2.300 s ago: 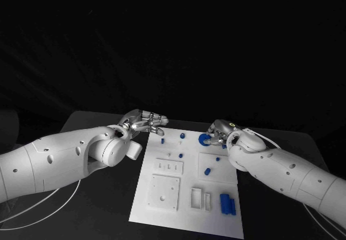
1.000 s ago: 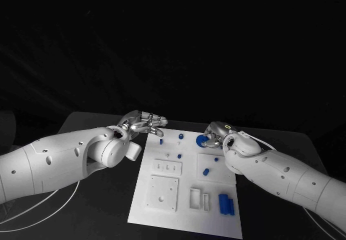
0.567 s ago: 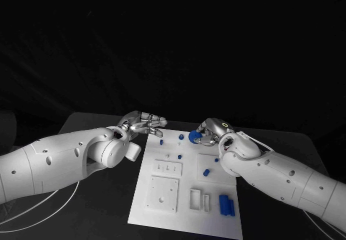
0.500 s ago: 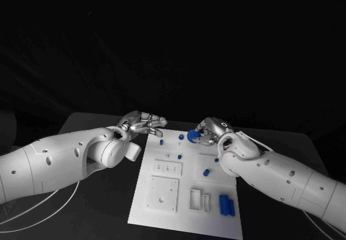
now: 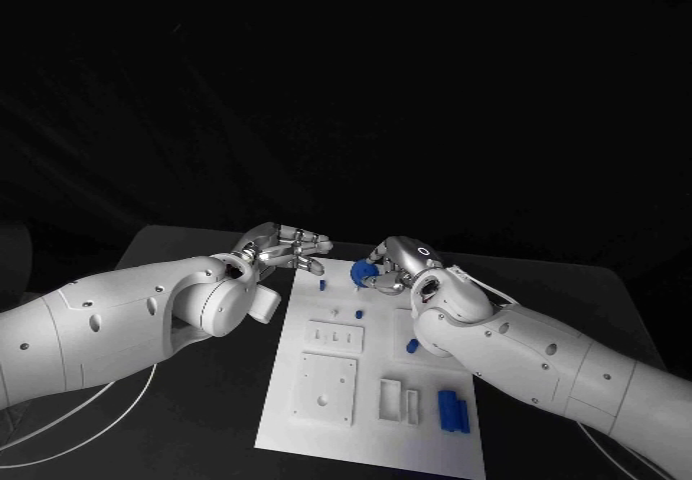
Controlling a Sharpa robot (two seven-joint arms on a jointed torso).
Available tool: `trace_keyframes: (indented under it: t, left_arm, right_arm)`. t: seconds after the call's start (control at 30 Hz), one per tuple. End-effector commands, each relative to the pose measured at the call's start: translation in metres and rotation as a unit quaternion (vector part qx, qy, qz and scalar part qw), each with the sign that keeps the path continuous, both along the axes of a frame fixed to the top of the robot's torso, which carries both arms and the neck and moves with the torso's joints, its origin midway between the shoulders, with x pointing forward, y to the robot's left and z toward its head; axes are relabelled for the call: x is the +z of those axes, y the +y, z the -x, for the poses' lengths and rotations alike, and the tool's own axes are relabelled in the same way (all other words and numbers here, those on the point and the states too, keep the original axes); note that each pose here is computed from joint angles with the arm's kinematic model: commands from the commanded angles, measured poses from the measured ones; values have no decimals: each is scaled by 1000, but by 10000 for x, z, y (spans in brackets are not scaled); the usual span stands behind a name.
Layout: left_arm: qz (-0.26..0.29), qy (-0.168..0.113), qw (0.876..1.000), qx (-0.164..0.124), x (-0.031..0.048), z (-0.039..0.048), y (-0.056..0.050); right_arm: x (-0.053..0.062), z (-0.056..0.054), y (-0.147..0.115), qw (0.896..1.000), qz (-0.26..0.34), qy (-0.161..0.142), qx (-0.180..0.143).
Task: Assemble the parts on the task board
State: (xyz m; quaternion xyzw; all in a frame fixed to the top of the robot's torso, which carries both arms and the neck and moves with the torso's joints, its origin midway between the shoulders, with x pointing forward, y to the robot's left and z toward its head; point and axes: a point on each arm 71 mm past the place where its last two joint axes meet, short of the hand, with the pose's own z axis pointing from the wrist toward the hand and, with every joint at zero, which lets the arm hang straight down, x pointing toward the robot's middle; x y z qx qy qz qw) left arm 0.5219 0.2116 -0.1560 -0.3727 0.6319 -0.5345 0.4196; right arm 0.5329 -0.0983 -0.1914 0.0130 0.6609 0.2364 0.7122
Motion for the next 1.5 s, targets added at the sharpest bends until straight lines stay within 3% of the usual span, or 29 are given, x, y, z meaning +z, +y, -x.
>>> trace_keyframes:
  t: [0.03, 0.83, 1.5]
  left_arm:
    - [1, -4, 1000, -2, 11, 0, -22]
    - [1, -1, 1000, -6, 6, -12, -63]
    - [0, 0, 1000, -8, 3, -18, -82]
  right_arm:
    - [-13, 0, 74, 1000, 10, -9, 8]
    - [-284, -63, 267, 998, 51, 26, 17]
    - [-407, -117, 210, 997, 67, 45, 5]
